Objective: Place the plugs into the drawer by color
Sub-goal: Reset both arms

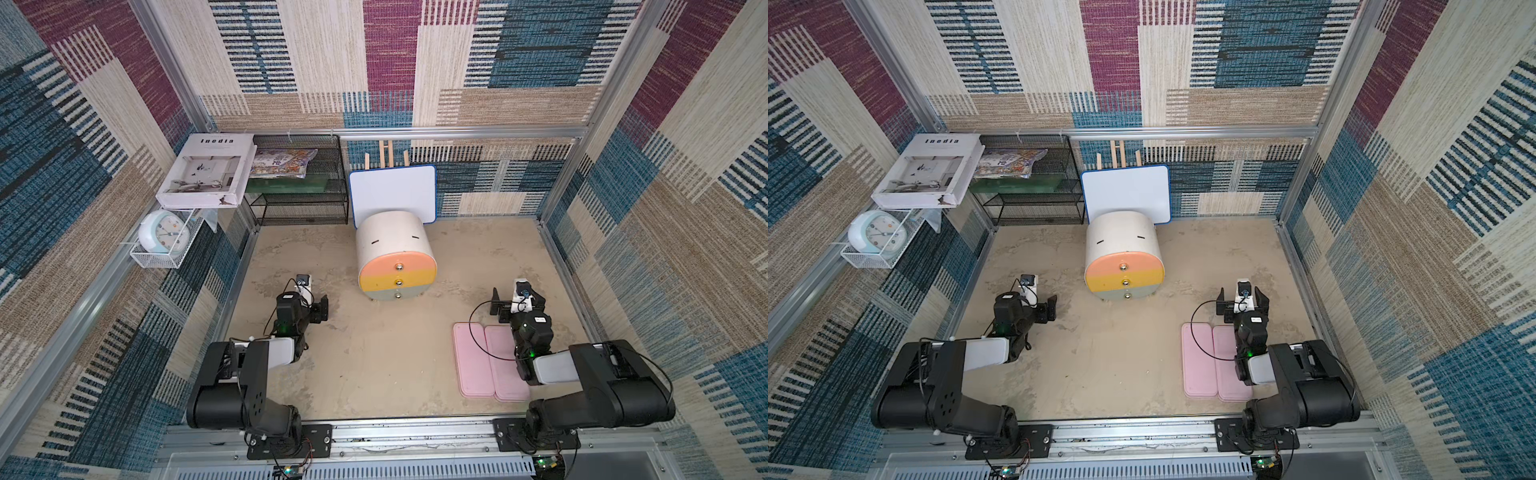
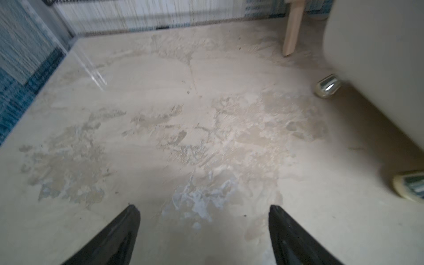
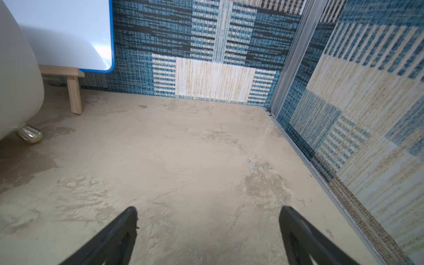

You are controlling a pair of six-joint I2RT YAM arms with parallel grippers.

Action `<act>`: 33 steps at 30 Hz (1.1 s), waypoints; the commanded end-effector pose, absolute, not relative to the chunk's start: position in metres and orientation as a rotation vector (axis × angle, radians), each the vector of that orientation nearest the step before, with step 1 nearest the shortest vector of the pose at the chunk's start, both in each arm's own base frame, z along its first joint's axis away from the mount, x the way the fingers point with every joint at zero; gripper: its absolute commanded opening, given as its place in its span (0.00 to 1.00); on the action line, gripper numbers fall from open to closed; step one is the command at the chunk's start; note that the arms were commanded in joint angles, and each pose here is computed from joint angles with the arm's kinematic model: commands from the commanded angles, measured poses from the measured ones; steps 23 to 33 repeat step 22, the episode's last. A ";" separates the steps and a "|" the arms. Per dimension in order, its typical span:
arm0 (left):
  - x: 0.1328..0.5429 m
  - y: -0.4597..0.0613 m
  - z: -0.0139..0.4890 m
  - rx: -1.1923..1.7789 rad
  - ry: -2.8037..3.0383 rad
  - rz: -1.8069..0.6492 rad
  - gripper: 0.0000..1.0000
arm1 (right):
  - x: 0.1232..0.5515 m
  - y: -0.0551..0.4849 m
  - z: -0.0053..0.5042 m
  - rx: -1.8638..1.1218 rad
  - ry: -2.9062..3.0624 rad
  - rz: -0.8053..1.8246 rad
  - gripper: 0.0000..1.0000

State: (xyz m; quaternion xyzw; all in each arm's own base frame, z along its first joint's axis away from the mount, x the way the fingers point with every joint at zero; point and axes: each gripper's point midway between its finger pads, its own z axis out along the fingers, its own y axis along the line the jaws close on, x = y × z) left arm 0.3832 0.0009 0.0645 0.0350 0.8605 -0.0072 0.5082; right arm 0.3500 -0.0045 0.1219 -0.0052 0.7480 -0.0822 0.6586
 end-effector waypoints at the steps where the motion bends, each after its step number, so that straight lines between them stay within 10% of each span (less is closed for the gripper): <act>1: 0.402 -0.005 0.091 0.079 1.968 -0.106 0.96 | 0.362 -0.010 0.140 0.037 1.613 -0.119 0.99; 33: 0.403 0.006 0.089 0.010 1.991 -0.039 1.00 | 0.383 -0.009 0.124 -0.025 1.740 -0.031 0.99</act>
